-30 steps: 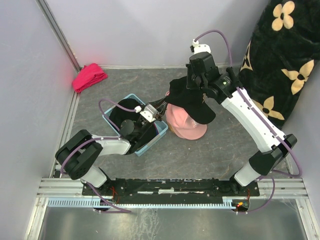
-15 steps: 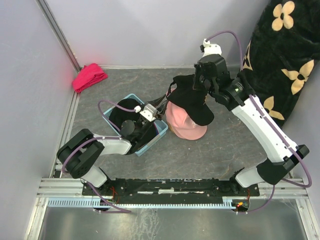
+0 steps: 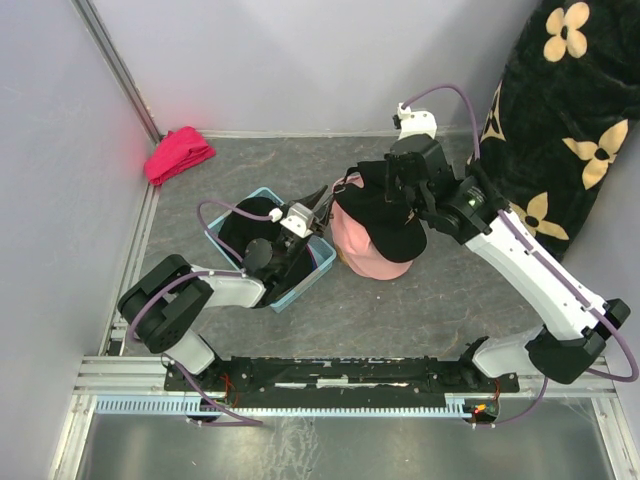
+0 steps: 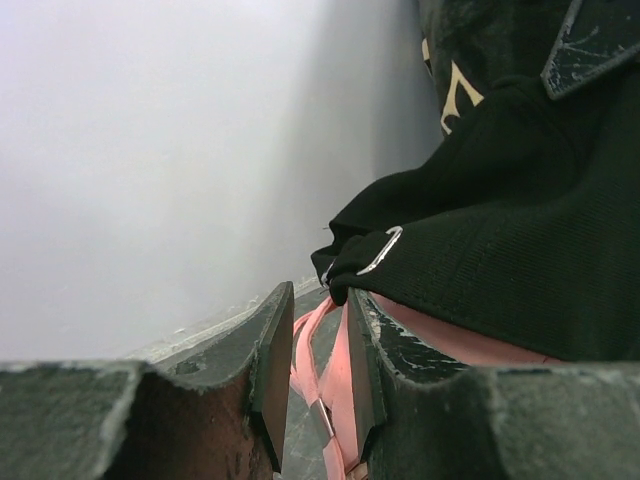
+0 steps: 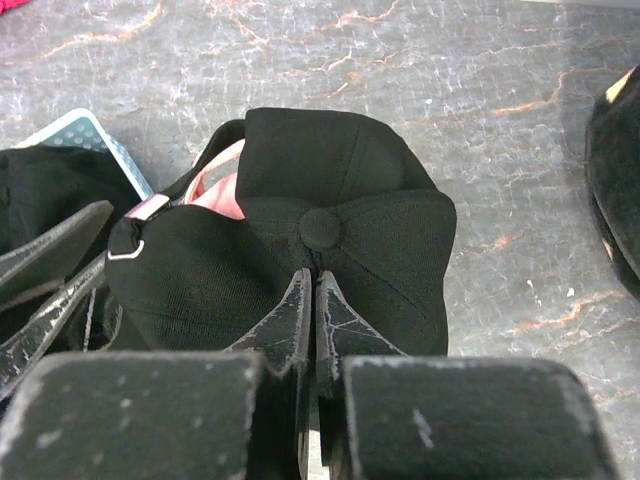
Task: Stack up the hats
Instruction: Stack the hat on the hat.
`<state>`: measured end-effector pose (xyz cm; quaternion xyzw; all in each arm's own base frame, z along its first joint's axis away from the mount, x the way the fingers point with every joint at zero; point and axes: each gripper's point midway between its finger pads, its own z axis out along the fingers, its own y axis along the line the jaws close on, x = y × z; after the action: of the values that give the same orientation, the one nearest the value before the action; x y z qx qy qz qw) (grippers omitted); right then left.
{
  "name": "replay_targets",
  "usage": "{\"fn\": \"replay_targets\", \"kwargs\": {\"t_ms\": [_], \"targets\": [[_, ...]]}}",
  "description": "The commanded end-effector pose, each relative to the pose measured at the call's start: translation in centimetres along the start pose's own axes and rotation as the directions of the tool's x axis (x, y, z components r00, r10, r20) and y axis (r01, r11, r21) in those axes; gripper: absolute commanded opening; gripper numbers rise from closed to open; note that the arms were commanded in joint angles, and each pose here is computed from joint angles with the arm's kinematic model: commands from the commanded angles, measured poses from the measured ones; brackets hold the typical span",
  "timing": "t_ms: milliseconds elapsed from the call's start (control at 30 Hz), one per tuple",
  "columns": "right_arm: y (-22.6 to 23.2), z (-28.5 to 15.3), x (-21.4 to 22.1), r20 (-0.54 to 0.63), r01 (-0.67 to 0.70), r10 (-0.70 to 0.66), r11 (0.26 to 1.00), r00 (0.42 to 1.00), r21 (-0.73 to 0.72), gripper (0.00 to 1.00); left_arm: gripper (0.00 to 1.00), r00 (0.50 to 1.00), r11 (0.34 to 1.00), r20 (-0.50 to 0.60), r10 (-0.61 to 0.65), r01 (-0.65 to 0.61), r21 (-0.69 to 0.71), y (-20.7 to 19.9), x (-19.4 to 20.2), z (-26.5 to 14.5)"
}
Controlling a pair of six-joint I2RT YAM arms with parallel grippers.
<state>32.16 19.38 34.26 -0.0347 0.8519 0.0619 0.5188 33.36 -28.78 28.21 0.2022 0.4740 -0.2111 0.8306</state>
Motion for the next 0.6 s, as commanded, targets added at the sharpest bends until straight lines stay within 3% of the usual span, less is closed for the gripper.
{"fn": "replay_targets", "kwargs": {"t_ms": [0, 567], "targets": [[0.0, -1.4, -0.1, 0.043, -0.024, 0.024, 1.0, 0.999, 0.009, 0.02, 0.35, 0.995, 0.999, 0.099, -0.026, 0.03, -0.032, 0.6, -2.9, 1.3], [3.0, -0.8, 3.7, 0.034, -0.046, 0.046, 0.999, 0.998, 0.01, 0.02, 0.35, 0.997, 0.98, -0.011, -0.077, 0.073, -0.184, 3.0, 0.2, -0.9]]}}
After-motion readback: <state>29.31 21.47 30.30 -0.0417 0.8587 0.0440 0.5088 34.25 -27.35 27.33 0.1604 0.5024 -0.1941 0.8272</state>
